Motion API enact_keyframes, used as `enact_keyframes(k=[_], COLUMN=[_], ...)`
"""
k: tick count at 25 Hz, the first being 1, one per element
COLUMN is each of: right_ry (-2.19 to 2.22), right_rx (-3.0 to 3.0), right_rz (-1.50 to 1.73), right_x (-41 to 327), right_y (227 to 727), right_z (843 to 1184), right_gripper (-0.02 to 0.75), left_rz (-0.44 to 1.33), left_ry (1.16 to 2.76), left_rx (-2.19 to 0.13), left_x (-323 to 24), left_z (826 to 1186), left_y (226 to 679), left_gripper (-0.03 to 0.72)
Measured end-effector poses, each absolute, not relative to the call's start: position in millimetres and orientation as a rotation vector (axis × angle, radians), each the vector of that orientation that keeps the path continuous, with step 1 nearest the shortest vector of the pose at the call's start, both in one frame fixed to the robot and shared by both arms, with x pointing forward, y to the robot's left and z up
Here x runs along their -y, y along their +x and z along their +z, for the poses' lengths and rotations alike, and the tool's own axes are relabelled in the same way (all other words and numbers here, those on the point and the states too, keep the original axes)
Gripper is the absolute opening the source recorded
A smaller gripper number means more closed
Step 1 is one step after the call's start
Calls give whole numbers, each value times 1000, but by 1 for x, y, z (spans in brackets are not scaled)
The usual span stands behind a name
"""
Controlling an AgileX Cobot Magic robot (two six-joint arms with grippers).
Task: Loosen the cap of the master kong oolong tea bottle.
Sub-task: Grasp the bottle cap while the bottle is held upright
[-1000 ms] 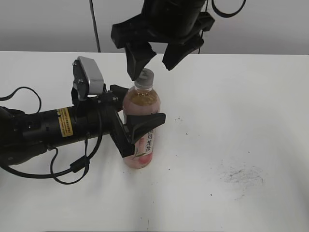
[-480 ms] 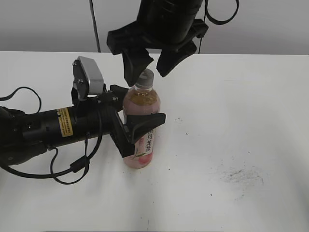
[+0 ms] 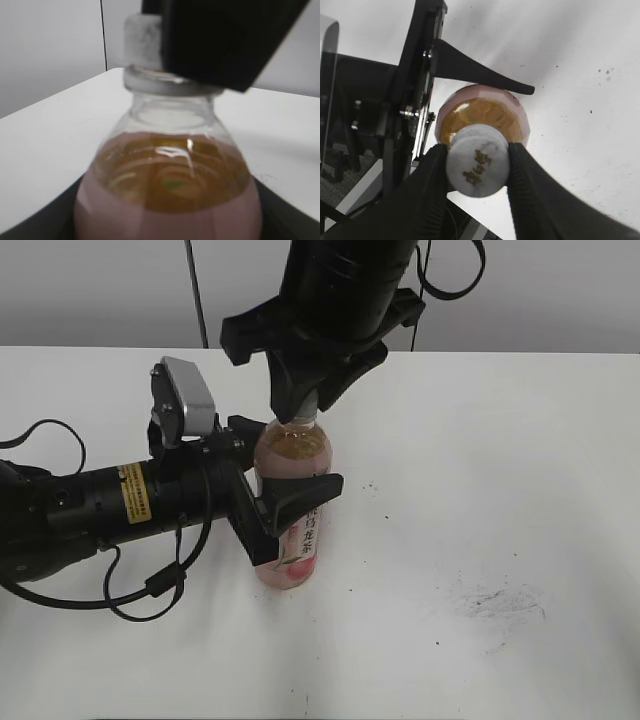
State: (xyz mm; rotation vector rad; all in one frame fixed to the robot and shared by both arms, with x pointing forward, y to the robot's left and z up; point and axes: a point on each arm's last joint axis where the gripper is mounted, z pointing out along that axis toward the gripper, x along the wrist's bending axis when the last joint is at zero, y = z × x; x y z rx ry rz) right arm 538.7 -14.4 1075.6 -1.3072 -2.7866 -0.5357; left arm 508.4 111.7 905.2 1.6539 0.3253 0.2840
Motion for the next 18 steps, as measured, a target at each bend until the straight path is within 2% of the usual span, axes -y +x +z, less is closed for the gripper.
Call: enact_keyframes(k=[8, 18], right_ry=[-1098, -140], right_rx=[2896, 3186], right_rz=[-545, -560], right_x=[14, 13], right_y=[539, 538], right_z=[1076, 1076], right_gripper=[273, 273], left_rz=[284, 285], left_ry=[1654, 1658], left_rx=[-326, -316], left_x=[-112, -112], left_z=[905, 905], left_y=[508, 508], left_gripper=[446, 445])
